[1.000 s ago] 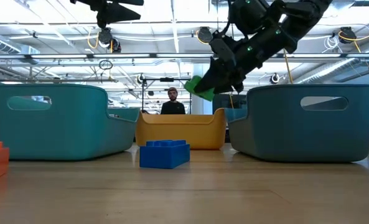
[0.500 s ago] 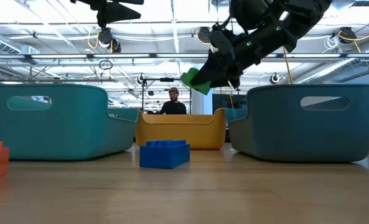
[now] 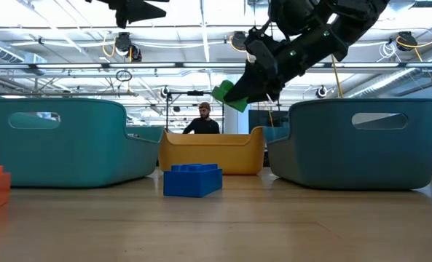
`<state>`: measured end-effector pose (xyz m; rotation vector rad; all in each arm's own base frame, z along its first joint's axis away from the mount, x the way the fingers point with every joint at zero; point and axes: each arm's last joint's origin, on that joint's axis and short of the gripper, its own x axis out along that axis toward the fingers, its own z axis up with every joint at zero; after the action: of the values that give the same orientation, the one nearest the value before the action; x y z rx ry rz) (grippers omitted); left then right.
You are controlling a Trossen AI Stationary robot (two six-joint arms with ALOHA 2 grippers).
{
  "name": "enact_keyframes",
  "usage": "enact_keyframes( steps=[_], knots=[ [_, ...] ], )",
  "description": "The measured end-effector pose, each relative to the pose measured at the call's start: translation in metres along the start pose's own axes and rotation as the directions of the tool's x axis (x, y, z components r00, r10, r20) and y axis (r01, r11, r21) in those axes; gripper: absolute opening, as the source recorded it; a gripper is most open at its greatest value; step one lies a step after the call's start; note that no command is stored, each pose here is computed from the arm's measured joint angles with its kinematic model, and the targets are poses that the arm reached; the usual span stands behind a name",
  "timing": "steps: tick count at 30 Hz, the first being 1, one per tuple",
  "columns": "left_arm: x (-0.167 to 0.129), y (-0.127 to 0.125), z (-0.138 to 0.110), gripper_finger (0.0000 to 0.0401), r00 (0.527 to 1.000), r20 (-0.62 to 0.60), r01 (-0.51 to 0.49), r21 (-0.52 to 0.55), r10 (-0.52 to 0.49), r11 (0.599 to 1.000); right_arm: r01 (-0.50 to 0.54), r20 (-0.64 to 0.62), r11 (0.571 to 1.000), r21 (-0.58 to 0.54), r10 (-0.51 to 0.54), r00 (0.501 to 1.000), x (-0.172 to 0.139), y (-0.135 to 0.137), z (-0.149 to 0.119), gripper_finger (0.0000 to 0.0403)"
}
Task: Sort & place blocks by color
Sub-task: Put the green game piece into the yellow bin
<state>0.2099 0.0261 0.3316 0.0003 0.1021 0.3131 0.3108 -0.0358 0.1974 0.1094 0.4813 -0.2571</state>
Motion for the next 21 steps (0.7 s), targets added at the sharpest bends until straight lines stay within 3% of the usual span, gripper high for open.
enact_keyframes(
  steps=[9,21],
  knots=[
    [0.002,0.014,-0.003,0.0243,0.998,-0.031,-0.046,-0.009,0.045,0.999,-0.003,-0.004,0.996,-0.093,0.003,1.0,0.0,0.0,0.0,0.013],
    [0.027,0.007,-0.035,0.0243,0.966,-0.258,-0.047,-0.065,0.028,0.997,-0.003,-0.004,0.988,-0.157,0.002,1.0,0.0,0.0,-0.001,0.0131]
  ],
)
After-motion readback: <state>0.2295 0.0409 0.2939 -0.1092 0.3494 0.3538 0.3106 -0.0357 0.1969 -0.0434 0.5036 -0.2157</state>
